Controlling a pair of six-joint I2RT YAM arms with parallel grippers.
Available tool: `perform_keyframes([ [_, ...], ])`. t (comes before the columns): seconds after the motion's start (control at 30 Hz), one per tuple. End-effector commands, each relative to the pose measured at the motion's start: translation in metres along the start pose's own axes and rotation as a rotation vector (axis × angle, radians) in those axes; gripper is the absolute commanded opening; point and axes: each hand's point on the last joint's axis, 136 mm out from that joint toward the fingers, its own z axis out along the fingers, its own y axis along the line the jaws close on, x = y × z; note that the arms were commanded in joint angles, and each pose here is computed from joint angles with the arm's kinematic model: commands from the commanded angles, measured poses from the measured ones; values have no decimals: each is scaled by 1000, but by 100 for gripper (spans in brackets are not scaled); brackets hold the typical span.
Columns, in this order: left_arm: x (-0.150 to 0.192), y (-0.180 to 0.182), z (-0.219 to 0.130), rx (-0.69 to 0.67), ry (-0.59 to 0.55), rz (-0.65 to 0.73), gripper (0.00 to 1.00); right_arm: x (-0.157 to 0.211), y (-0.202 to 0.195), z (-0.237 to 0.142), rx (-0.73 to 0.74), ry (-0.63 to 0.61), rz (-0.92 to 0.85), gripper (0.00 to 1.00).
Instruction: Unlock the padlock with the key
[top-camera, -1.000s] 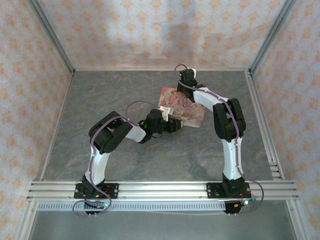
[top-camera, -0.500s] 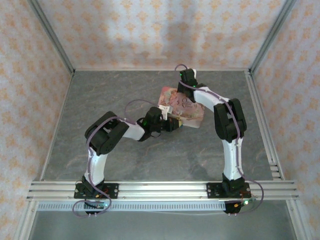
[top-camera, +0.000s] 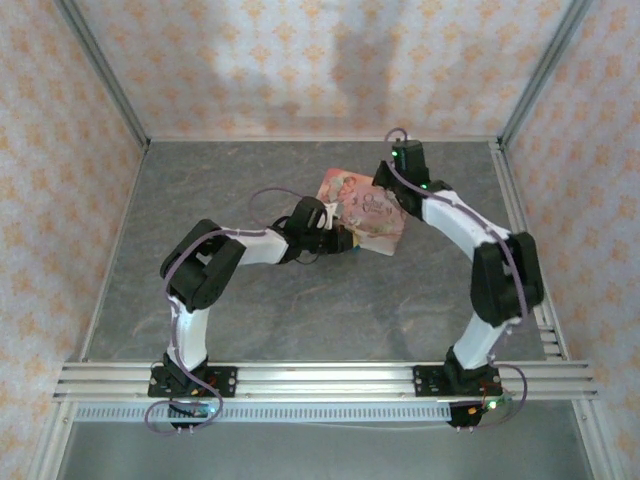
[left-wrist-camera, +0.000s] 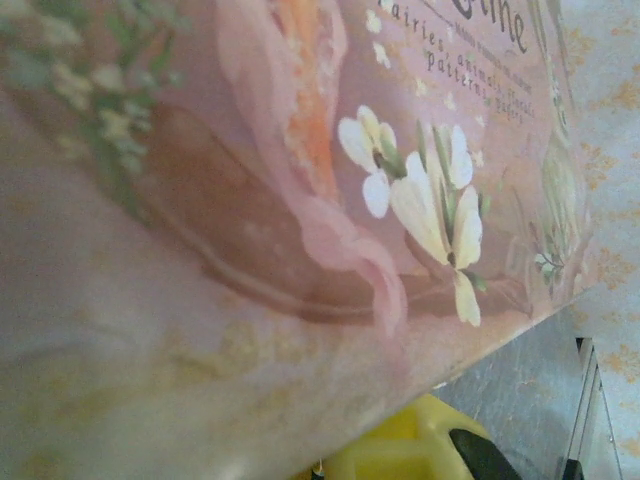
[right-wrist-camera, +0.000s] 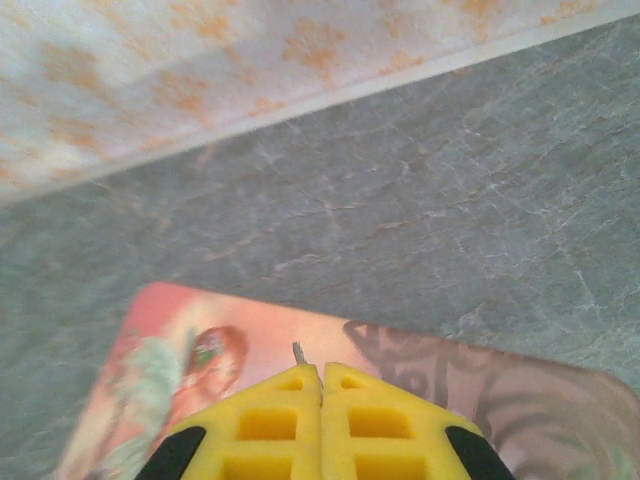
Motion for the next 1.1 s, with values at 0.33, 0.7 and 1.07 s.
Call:
perform_keyframes([
  [0.33, -47, -51, -43, 70, -68, -134, 0, 20, 34, -152, -512, -143, 171, 0],
  [0.7, -76, -56, -80, 16, -255, -258, 0, 63, 38, -171, -730, -101, 339, 0],
  [1.07, -83, -78, -76, 84, -271, -343, 0, 94, 35, -149, -760, -67, 406, 0],
])
